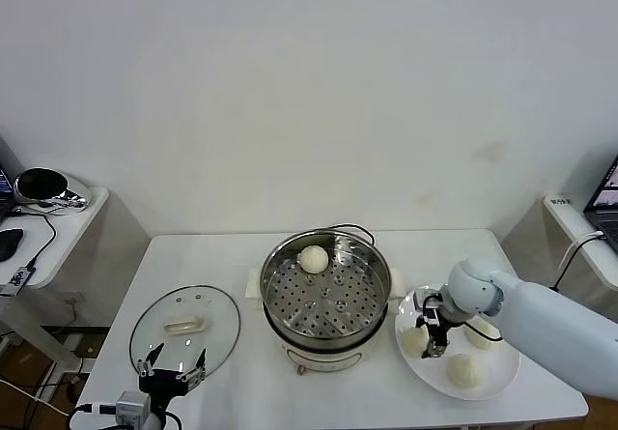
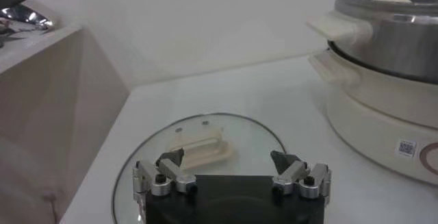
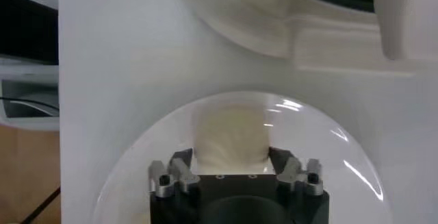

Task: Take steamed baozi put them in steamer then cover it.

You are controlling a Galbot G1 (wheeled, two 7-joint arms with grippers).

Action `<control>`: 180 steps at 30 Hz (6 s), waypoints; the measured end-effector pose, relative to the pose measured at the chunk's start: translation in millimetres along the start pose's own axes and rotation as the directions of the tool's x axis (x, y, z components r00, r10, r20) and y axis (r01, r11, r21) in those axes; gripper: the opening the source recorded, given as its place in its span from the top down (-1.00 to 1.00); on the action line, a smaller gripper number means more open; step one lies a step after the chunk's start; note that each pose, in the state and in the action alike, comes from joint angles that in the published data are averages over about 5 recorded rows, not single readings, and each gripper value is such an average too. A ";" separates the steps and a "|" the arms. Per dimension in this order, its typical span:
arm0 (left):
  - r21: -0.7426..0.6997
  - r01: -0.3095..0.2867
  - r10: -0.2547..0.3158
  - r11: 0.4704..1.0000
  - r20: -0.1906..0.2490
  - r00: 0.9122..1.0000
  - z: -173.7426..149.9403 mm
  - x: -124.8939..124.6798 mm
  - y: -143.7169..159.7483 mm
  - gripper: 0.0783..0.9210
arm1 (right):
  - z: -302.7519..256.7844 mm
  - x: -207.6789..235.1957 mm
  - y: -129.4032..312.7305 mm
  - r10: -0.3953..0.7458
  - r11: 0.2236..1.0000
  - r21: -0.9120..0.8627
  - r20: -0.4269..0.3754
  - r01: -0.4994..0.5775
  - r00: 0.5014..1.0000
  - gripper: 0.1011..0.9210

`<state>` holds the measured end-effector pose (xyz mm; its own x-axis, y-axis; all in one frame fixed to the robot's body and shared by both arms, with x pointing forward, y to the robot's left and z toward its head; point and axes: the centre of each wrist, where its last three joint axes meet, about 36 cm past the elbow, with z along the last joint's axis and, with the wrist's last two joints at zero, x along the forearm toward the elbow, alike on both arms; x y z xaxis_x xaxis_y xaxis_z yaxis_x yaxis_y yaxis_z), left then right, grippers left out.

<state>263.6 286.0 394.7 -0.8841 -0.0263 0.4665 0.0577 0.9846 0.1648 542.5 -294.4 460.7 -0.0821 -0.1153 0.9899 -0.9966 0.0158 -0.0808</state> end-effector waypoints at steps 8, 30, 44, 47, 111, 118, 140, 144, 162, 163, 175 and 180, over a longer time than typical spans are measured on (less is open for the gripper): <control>0.003 -0.005 0.005 1.000 0.003 1.000 -0.7 -3.8 -3.2 -0.77 | 9.3 19.7 -2.3 0.015 1.000 -0.025 0.012 -0.015 1.000 -0.21; -0.016 0.002 -0.001 1.000 0.048 0.999 -15.5 -2.5 -1.6 -0.77 | -25.1 212.5 -47.8 0.095 0.995 -0.005 0.112 -0.095 0.989 -0.20; -0.002 0.014 -0.014 1.000 0.053 0.999 -17.4 1.6 2.1 -0.77 | -158.4 234.9 -77.8 0.014 0.991 0.126 0.157 -0.034 0.987 -0.20; 0.003 0.012 -0.012 1.000 0.055 0.998 -18.1 3.7 0.7 -0.77 | -185.6 228.0 -82.9 -0.002 0.988 0.154 0.156 -0.022 0.988 -0.20; 0.055 -0.019 0.015 0.998 0.080 0.997 -24.4 -1.8 -8.2 -0.77 | -306.7 112.4 -109.1 -0.066 0.973 0.227 0.098 0.042 0.993 -0.74; 0.059 -0.029 0.024 0.998 0.082 0.996 -26.6 -2.6 -10.4 -0.77 | -277.5 147.2 -110.0 -0.048 0.973 0.231 0.116 0.020 0.992 -0.76; 0.038 -0.050 0.047 0.998 0.076 0.996 -28.6 9.7 -16.9 -0.77 | -8.4 177.0 -41.3 0.062 0.996 0.056 0.172 -0.072 0.983 -0.76; 0.037 -0.053 0.051 0.998 0.071 0.996 -27.5 12.9 -19.8 -0.77 | 27.5 150.6 -16.8 0.052 0.998 0.033 0.144 -0.057 0.988 -0.76; 0.034 -0.065 0.063 0.997 0.048 0.997 -22.3 16.6 -28.1 -0.77 | 72.1 70.0 34.3 -0.033 0.998 0.054 0.011 0.033 0.999 -0.76; 0.034 -0.066 0.064 0.997 0.047 0.997 -22.0 16.4 -28.4 -0.77 | 72.3 66.9 35.3 -0.037 0.998 0.056 0.008 0.036 0.999 -0.76; 0.030 -0.066 0.065 0.997 0.022 0.998 -14.3 13.1 -29.1 -0.77 | 71.5 35.7 39.8 -0.051 0.996 0.066 -0.024 0.053 0.998 -0.76; 0.031 -0.067 0.066 0.997 0.020 0.998 -13.5 12.6 -29.4 -0.77 | 69.8 27.1 41.1 -0.060 0.995 0.074 -0.037 0.063 0.997 -0.76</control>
<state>257.1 254.3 407.5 -0.8874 0.0424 0.4590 0.1023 0.9890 0.1064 498.9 -366.1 476.1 -0.0214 -0.0795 0.9966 -0.9975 -0.0648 -0.0266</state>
